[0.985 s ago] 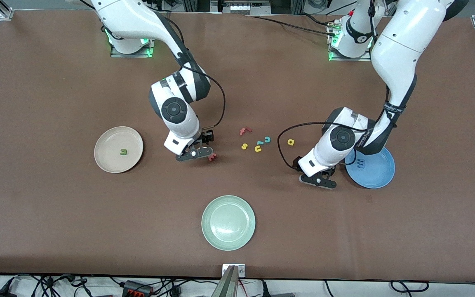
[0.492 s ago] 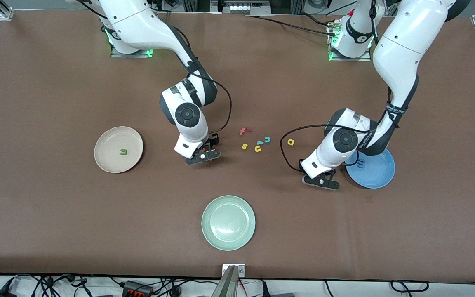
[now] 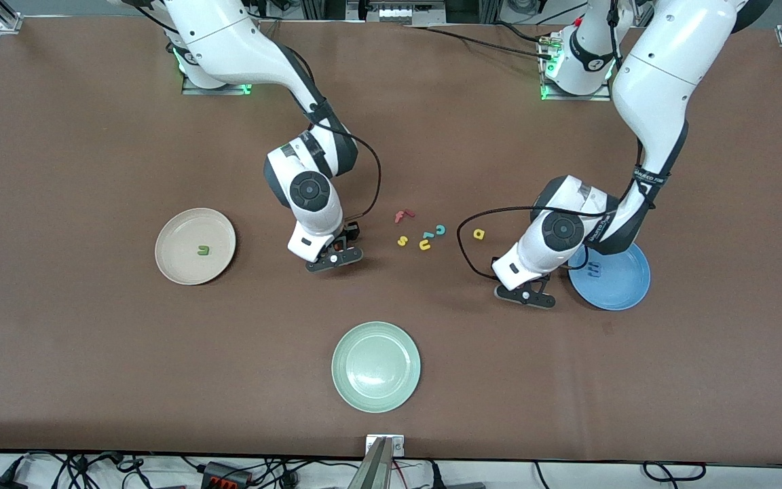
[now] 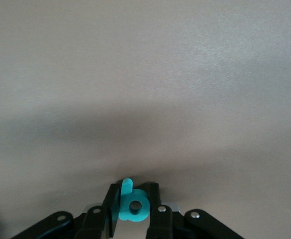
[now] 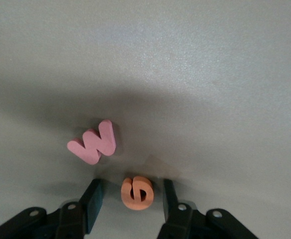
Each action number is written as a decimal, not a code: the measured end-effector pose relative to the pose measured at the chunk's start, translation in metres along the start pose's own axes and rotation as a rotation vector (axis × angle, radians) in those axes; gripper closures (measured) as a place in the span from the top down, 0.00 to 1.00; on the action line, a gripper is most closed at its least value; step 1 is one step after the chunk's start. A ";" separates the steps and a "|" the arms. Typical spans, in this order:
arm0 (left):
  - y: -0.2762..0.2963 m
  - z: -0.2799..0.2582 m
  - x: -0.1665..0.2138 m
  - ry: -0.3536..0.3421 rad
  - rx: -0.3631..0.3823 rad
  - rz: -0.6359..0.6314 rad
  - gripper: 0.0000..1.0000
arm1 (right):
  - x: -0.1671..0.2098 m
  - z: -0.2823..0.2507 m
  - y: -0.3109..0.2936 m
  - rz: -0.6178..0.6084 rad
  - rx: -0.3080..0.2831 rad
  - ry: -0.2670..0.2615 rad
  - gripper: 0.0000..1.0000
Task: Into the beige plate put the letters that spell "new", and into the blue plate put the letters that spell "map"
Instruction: 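Release the orange e on the beige plate while the left releases b on blue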
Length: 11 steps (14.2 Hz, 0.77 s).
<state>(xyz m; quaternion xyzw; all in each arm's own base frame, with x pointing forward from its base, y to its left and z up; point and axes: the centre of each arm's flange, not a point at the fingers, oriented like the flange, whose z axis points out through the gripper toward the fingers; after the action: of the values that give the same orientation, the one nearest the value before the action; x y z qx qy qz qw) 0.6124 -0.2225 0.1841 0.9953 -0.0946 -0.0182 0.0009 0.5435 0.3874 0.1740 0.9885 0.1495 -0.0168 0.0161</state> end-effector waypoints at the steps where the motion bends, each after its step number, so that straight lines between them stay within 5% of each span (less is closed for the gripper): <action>1: -0.008 -0.013 0.002 -0.009 0.015 -0.010 0.28 | 0.000 -0.001 0.000 0.000 0.001 0.002 0.55; 4: -0.050 -0.071 0.006 -0.058 0.078 -0.065 0.28 | 0.001 -0.002 -0.001 -0.001 0.001 0.004 0.48; 6: -0.091 -0.096 0.000 -0.113 0.110 -0.078 0.28 | 0.002 -0.004 -0.002 -0.002 0.003 0.009 0.28; 11: -0.178 -0.061 -0.028 -0.215 0.099 -0.132 0.28 | 0.021 -0.034 0.034 0.057 -0.011 0.018 0.28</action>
<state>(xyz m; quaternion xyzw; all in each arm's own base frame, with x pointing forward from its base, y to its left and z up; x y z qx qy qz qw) 0.6208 -0.0422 0.2453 0.9905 -0.0291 -0.1203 -0.0595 0.5748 0.3620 0.2079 0.9923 0.1216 -0.0066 0.0208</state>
